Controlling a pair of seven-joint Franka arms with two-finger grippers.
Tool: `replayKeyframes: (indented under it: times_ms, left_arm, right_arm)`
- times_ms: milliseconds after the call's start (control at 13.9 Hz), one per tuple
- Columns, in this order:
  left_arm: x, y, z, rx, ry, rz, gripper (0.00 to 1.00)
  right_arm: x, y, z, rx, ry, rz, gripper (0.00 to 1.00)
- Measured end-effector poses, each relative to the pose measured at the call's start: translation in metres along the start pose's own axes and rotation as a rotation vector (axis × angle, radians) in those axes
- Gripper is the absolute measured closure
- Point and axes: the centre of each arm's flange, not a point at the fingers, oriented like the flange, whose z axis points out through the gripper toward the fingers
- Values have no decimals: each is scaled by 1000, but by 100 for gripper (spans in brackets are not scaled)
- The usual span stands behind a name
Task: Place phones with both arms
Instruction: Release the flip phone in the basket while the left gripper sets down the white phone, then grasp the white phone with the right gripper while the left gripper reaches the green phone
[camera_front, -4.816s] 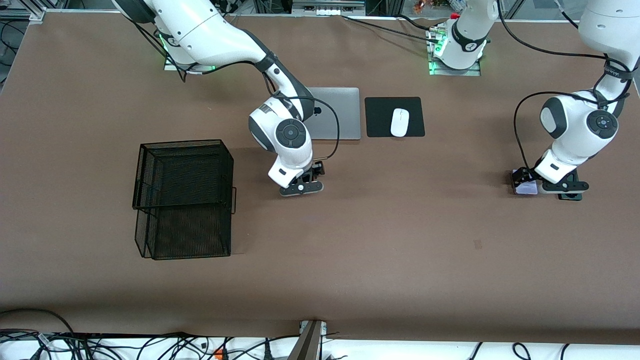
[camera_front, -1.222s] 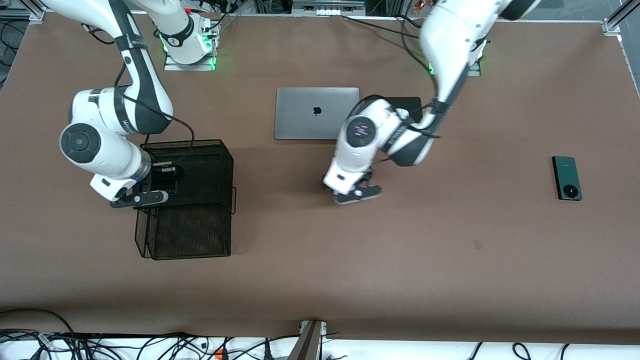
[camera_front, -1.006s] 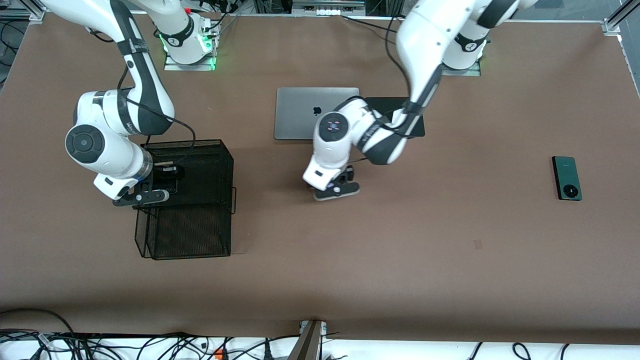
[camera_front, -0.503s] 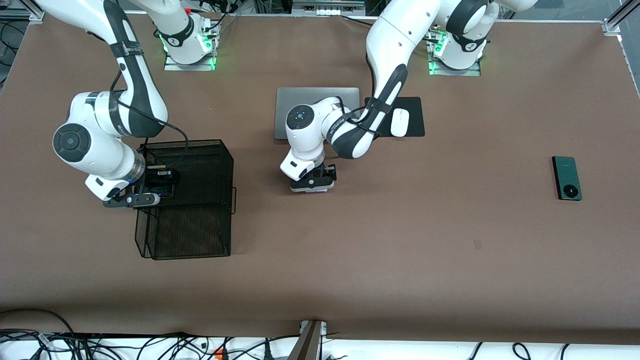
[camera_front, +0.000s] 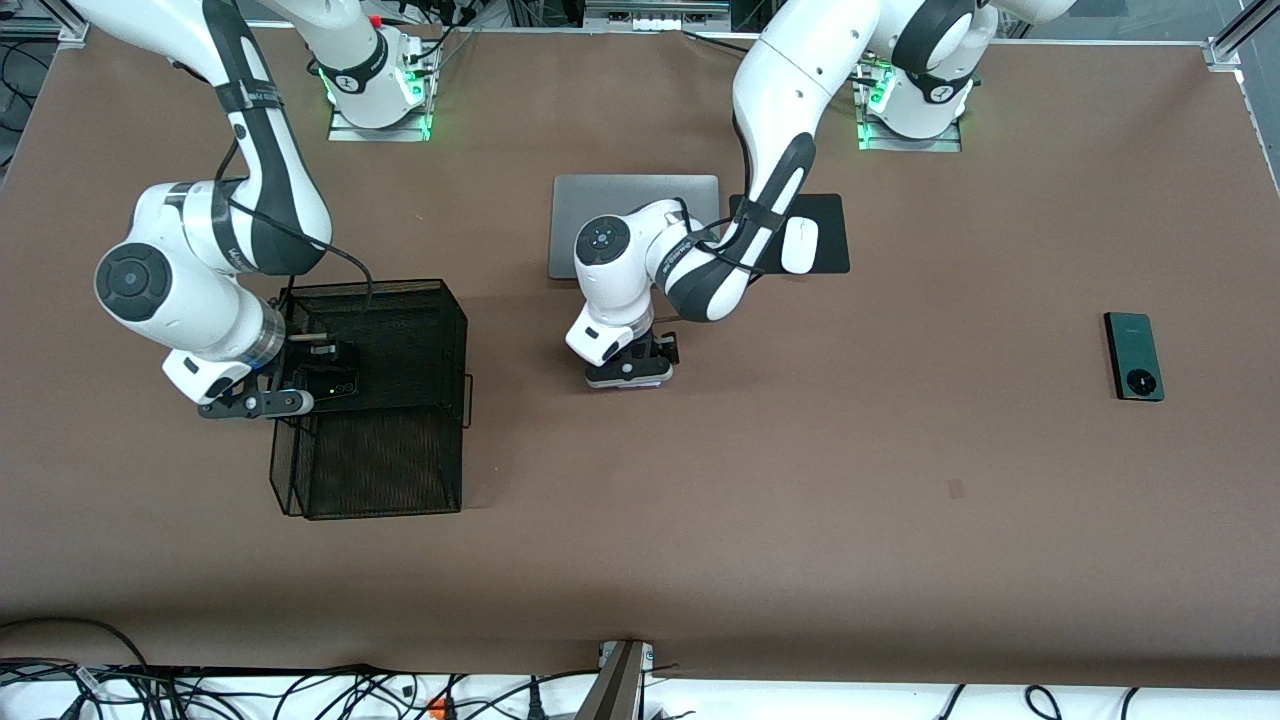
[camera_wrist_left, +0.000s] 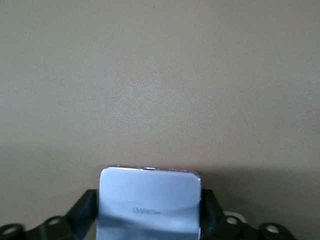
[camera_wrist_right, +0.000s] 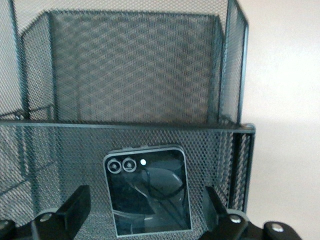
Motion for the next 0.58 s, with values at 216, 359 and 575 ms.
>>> replayKeyframes:
  times_ms: [216, 359, 575]
  left_arm:
    - [12, -8, -4, 14, 2, -7, 0]
    - [37, -29, -22, 44, -20, -7, 0]
    - [84, -98, -67, 32, -88, 11, 0]
  right_arm:
    - [8, -9, -27, 5, 2, -11, 0]
    - [13, -19, -48, 9, -8, -9, 0]
    - [19, -55, -77, 8, -31, 22, 0]
